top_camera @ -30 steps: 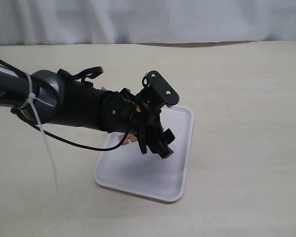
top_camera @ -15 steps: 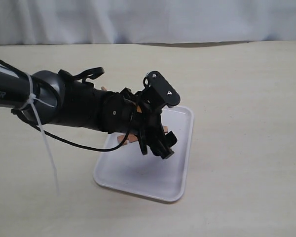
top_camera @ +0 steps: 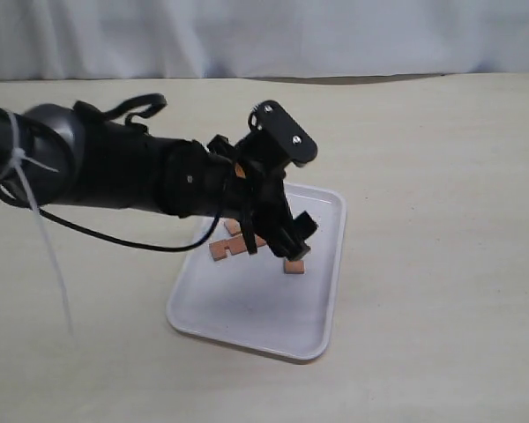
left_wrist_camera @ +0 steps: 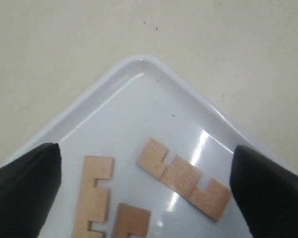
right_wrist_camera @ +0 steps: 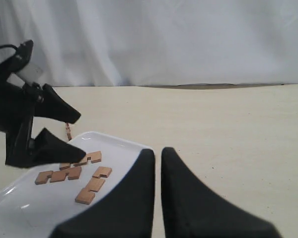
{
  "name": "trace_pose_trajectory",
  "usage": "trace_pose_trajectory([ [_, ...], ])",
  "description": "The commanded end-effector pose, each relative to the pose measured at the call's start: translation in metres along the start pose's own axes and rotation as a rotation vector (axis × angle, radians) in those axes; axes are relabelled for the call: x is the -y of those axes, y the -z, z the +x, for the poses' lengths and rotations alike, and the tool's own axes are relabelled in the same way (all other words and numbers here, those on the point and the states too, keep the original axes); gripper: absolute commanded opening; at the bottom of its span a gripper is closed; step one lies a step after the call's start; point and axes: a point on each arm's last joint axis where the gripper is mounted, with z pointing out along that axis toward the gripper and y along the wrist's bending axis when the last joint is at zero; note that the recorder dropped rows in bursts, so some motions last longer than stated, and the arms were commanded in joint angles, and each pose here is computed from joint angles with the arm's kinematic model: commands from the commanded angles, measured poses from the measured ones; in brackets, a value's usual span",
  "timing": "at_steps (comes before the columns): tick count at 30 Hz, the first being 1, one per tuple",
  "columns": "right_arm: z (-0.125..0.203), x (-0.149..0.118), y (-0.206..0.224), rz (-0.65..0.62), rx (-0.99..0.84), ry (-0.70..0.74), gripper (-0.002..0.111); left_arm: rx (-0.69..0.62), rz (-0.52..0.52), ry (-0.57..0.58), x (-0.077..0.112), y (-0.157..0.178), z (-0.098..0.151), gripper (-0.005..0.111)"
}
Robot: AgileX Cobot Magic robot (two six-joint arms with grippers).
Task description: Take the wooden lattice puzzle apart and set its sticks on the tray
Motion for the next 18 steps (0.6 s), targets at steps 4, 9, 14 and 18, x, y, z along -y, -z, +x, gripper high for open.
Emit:
trace_pose_trajectory([
  [4, -0.001, 0.000, 0.000, -0.005, 0.011, -0.003, 0.004, -0.010, -0.158, 0.284, -0.089, 0.022, 0.022, 0.086],
  [9, -0.001, 0.000, 0.000, -0.005, 0.011, -0.003, 0.004, -0.037, -0.277, 0.456, -0.128, 0.008, 0.057, 0.086],
  [14, -0.001, 0.000, 0.000, -0.005, 0.011, -0.003, 0.004, -0.059, -0.239, 0.508, -0.134, -0.026, 0.055, 0.086],
  [18, -0.001, 0.000, 0.000, -0.005, 0.011, -0.003, 0.004, -0.062, -0.272, 0.534, -0.139, -0.046, 0.064, 0.086],
])
